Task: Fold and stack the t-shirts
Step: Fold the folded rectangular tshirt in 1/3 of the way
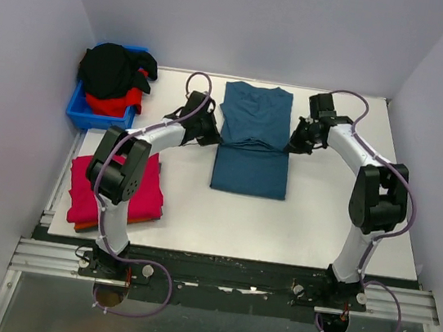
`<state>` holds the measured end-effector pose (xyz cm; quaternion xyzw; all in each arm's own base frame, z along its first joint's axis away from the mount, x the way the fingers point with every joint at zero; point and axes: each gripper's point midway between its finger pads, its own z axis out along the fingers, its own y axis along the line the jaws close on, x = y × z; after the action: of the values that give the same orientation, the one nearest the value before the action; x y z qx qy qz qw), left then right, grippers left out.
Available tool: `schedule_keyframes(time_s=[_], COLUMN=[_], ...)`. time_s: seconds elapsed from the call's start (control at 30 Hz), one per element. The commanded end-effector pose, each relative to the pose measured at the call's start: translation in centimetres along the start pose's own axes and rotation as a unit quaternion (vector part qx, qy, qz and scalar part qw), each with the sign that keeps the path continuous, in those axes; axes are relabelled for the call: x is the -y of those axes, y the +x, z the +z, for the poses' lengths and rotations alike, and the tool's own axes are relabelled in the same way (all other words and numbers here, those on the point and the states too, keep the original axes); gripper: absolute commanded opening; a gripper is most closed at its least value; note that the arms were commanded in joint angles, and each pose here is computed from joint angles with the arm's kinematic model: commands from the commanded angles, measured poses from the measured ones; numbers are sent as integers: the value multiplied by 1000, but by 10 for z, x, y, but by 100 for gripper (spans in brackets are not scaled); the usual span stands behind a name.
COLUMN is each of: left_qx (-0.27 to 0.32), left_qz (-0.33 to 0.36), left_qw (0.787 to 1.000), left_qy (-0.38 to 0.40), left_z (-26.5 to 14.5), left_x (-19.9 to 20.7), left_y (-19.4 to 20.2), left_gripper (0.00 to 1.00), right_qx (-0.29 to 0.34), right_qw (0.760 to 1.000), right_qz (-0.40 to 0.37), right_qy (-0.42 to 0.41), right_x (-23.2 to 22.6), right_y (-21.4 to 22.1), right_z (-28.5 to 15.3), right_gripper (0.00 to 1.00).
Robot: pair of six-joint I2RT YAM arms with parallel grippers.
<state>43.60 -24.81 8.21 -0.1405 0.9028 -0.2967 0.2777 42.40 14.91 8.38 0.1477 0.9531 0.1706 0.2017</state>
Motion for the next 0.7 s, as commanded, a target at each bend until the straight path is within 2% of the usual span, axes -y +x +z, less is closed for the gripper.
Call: schedule_keyframes(time_s=[0.0,0.13,0.2,0.23,0.27,0.3,0.33,0.37,0.4,0.43,0.57,0.67], left_qx=[4,8,4,2,2,5,7,11,18,22,26,18], left_qz=[5,0,-4,-6,-7,-8,-7,-2,2,7,18,12], left_qw=[1000,1000,1000,1000,1000,1000,1000,1000,1000,1000,999,1000], left_qy=[10,10,15,20,24,23,24,25,22,19,15,15], left_z=[7,14,17,19,20,19,18,15,10,6,-19,-36], left_x=[4,4,5,6,7,7,8,9,9,8,6,-4], left_y=[-12,-21,-22,-23,-25,-28,-30,-32,-35,-36,-27,-4], left_gripper=[0,0,0,11,30,42,51,55,67,75,76,69], right_qx=[7,12,8,8,11,12,12,14,16,25,48,47], right_qw=[1000,1000,1000,1000,1000,1000,1000,999,999,999,999,999], right_qz=[7,14,19,23,25,26,27,29,29,28,23,21], right_qy=[-5,-9,-8,-8,-5,-4,-3,0,5,3,2,-2], right_x=[-4,-6,-7,-7,-7,-7,-6,-5,-2,-1,13,29], right_y=[-17,-30,-35,-37,-40,-41,-40,-39,-36,-35,-11,20], right_z=[3,9,15,15,16,16,15,13,10,4,-19,-27], right_gripper=[1,1,4,9,25,39,51,57,58,58,57,50])
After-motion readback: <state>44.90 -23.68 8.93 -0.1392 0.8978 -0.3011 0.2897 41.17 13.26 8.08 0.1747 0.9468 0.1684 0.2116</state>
